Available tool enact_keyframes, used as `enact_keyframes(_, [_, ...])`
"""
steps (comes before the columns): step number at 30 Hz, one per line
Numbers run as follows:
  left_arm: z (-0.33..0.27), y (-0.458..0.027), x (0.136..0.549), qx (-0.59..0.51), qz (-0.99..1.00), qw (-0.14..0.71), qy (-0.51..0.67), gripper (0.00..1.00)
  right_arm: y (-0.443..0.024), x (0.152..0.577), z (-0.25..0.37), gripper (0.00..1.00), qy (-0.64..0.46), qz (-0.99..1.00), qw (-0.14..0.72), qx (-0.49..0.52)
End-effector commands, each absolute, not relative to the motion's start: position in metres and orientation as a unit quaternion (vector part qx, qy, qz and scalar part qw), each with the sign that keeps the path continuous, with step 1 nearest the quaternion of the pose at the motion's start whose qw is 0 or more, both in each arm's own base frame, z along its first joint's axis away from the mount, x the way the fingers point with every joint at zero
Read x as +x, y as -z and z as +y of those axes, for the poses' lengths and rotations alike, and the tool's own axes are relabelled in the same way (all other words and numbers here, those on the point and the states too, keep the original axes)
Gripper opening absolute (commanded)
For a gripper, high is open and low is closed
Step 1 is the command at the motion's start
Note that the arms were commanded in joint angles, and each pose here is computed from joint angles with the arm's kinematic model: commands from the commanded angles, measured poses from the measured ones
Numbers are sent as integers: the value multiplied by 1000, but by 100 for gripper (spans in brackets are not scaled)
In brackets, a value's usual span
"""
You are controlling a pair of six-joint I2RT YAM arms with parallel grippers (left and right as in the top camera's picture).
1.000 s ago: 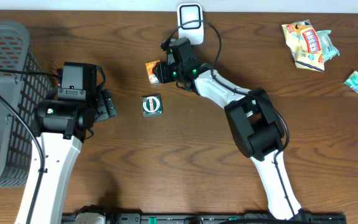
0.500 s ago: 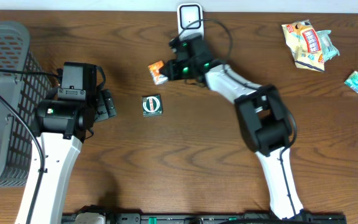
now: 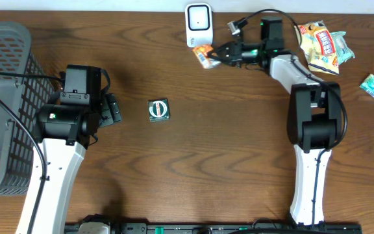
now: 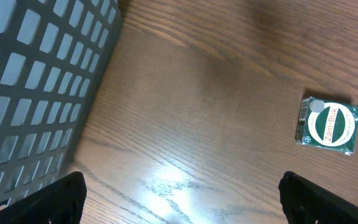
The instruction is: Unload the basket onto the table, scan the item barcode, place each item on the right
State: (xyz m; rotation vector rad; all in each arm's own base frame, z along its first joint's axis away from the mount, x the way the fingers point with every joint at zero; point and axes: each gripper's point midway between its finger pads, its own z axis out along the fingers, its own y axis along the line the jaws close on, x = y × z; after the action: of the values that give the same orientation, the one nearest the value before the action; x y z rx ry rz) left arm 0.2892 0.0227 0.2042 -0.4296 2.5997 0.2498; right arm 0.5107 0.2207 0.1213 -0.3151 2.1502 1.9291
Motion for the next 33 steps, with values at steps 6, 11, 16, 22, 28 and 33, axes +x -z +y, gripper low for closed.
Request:
enact_keyframes(6, [22,-208,291,-160,951,249,-91,98,-160,495,207,1,-699,695,93,-138])
enact_keyframes(11, [22,-208,291,-160,951,249,-91,98,-160,495,209,1,-700,696,86,-134])
enact_keyframes(16, [22,-208,291,-160,951,249,-91,98,-160,493,212,1,-700,696,85,-136])
enact_keyframes(22, [22,-208,291,-160,951,249,-91,98,-162,484,235,2,-697,683,109,-191])
enact_keyframes(28, [22,-208,291,-160,951,249,-91,98,-150,493,277,1,-654,713,155,-198])
enact_keyframes(33, [22,-208,291,-160,951,249,-91,97,-136,511,307,1,-592,750,224,-190])
